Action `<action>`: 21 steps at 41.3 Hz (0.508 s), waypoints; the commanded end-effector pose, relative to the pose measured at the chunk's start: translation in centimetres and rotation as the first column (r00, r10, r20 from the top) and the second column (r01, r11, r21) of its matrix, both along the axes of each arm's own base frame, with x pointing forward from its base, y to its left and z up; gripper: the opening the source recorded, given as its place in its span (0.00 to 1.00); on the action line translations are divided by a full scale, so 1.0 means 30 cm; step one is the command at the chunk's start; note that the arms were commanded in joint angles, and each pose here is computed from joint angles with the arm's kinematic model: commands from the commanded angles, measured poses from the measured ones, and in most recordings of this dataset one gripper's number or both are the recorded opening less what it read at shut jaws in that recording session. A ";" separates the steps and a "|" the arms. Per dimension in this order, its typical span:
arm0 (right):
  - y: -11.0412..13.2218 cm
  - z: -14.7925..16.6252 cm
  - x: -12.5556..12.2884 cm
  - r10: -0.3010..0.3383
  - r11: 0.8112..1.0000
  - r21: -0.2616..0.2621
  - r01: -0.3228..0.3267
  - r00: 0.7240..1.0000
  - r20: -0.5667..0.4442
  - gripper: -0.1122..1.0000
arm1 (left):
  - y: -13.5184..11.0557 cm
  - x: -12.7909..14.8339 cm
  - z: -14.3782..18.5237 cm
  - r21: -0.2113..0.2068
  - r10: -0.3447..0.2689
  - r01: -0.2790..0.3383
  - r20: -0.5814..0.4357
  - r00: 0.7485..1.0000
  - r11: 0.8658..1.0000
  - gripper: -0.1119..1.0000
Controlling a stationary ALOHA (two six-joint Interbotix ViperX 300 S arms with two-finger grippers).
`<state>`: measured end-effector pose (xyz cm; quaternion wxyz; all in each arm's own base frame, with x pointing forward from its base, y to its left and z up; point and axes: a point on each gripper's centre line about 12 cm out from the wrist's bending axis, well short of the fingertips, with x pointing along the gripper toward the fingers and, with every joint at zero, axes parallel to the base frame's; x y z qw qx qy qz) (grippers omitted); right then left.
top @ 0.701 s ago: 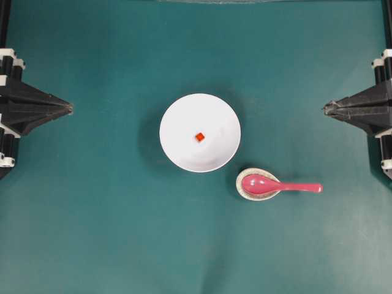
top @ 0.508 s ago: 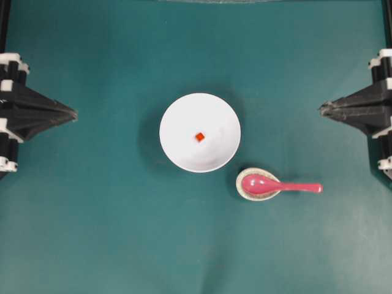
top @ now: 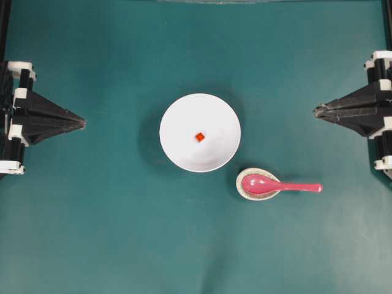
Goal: Grip the spoon and scoop the red block from the bowl with right arm.
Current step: 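Move the right gripper toward the pink spoon handle in the spoon rest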
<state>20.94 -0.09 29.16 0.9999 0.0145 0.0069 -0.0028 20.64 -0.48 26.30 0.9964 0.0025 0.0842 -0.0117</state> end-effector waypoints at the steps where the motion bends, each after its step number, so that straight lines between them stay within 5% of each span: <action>1: 0.001 0.034 0.007 0.001 1.000 0.004 -0.001 1.000 0.025 0.19 | -0.002 0.008 0.026 0.006 -0.004 0.004 0.008 1.000 1.000 0.10; 12: -0.001 0.025 0.011 -0.004 1.000 0.030 0.004 1.000 0.014 0.52 | 0.008 0.008 0.022 0.017 0.009 -0.009 -0.001 1.000 1.000 0.10; 21: 0.007 -0.023 0.028 0.005 0.999 0.049 -0.003 0.999 -0.034 0.53 | 0.020 0.007 0.016 0.018 0.026 -0.026 -0.016 1.000 1.000 0.10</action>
